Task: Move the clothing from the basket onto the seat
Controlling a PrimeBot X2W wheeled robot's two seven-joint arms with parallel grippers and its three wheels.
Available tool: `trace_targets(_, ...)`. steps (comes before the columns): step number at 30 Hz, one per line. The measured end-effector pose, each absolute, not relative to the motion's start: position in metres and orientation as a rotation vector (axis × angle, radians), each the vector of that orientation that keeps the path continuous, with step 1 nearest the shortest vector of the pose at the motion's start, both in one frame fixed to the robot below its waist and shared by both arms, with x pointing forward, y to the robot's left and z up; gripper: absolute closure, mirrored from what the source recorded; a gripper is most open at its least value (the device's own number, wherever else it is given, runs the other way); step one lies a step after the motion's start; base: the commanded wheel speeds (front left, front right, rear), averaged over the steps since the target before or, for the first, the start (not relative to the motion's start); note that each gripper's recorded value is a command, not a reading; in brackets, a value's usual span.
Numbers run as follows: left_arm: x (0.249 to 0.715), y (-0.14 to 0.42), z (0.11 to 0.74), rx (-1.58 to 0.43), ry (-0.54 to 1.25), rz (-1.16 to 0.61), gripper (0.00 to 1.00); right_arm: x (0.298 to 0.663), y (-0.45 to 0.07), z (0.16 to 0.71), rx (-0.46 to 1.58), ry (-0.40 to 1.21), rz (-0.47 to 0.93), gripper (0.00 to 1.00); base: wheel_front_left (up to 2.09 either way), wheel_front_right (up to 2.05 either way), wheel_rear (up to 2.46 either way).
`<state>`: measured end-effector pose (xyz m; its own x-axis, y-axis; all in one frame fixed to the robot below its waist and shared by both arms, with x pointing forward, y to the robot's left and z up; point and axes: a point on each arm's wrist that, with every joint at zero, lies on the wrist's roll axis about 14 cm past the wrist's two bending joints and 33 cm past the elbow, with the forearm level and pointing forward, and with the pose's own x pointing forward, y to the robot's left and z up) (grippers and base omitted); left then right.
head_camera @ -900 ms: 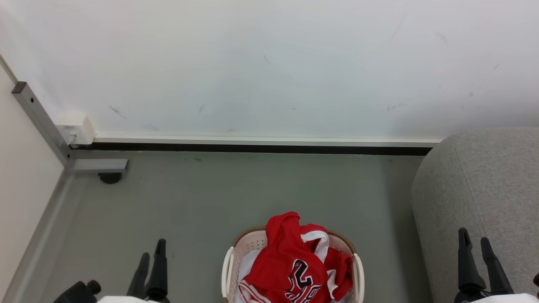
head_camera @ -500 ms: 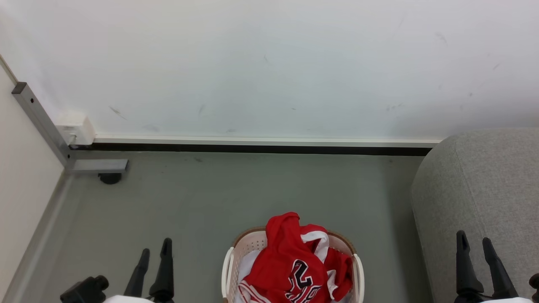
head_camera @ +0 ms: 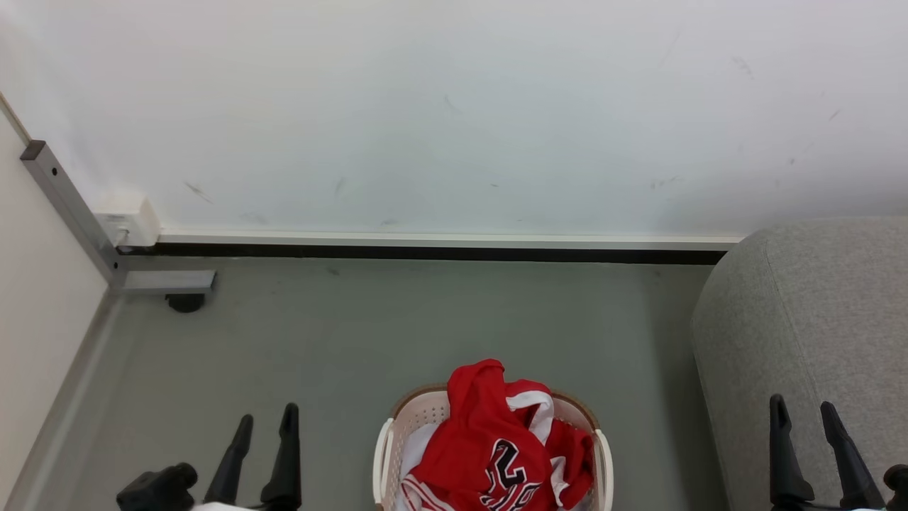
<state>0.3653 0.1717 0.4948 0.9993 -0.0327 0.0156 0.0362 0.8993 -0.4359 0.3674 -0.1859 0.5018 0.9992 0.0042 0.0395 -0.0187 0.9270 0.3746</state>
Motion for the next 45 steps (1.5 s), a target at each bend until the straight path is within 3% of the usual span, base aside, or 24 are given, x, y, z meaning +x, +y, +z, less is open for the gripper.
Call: trace_targets(45, 0.358, 0.151, 0.489, -0.115, -0.027, -0.135, 0.00, 0.353, -0.183, 0.480, 0.086, -0.003, 0.049, 0.00, 0.00, 0.00, 0.00)
